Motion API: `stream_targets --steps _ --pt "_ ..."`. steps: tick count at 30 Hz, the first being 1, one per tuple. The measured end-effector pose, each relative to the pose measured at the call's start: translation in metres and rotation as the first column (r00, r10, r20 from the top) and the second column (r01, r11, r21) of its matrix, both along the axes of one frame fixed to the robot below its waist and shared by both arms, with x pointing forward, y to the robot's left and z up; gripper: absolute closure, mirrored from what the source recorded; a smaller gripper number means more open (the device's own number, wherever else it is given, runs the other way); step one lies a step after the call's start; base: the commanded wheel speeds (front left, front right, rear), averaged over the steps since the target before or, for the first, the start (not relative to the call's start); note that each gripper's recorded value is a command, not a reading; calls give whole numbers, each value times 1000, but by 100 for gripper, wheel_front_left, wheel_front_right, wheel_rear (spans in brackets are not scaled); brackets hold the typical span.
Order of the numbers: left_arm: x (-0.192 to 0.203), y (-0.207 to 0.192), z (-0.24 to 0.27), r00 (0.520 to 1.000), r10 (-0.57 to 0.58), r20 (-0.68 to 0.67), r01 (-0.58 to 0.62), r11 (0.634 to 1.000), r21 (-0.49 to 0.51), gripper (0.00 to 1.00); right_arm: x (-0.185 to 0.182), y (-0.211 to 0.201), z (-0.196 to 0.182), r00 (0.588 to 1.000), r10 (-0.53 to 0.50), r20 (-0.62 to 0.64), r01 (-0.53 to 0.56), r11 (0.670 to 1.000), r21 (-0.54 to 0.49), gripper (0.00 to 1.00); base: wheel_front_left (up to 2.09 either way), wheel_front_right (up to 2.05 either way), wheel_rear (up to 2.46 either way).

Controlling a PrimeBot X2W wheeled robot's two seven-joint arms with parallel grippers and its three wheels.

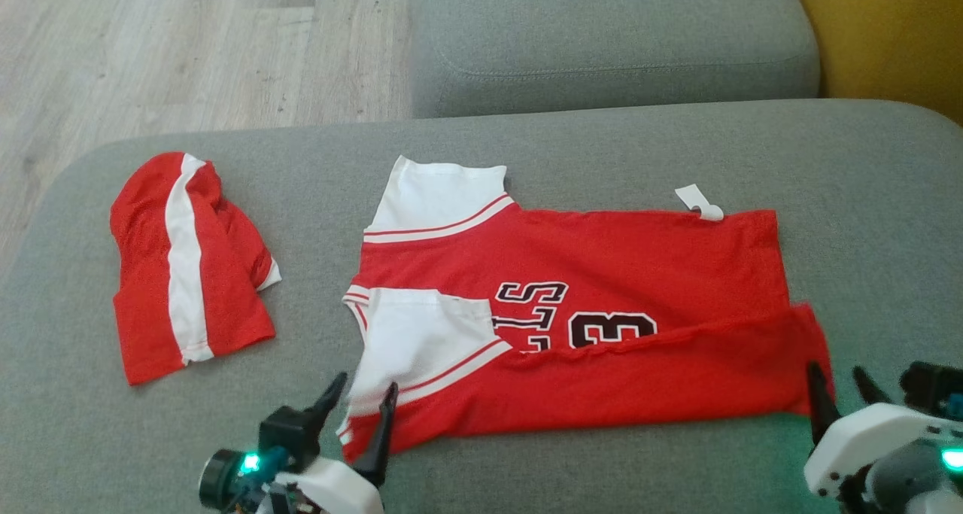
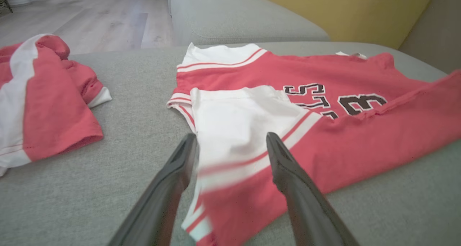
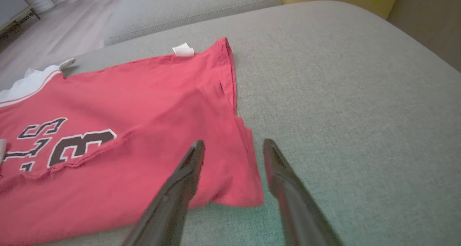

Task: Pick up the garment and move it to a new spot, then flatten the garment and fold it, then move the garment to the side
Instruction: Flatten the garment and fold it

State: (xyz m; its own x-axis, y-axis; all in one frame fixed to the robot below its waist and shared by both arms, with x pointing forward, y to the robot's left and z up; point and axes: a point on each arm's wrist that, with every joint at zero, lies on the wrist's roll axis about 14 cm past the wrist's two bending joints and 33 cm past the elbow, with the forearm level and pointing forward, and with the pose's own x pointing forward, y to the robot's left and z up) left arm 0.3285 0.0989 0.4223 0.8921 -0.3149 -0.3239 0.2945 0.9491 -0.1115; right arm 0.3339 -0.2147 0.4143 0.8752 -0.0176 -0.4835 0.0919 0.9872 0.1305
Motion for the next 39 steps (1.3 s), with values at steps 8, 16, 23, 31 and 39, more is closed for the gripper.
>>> stream_targets --steps 8,16,23,31,39 --pt "21 11 33 985 108 138 -94 990 -104 0 19 -8 30 985 -50 162 44 998 43 0 0 0 0" --pt "72 19 75 959 89 267 -58 991 -121 0 67 -2 71 945 -24 326 25 1000 2 0 0 0 0" --pt "151 18 105 966 -71 250 74 997 -5 0 109 9 78 937 34 349 -13 998 -60 0 0 0 0" --pt "212 5 62 979 -205 -16 206 972 110 0 153 18 76 933 93 347 -56 992 -114 0 0 0 0" --pt "251 -2 9 945 -253 -207 285 948 142 0 171 -3 52 950 59 307 -18 991 -133 0 0 0 0"
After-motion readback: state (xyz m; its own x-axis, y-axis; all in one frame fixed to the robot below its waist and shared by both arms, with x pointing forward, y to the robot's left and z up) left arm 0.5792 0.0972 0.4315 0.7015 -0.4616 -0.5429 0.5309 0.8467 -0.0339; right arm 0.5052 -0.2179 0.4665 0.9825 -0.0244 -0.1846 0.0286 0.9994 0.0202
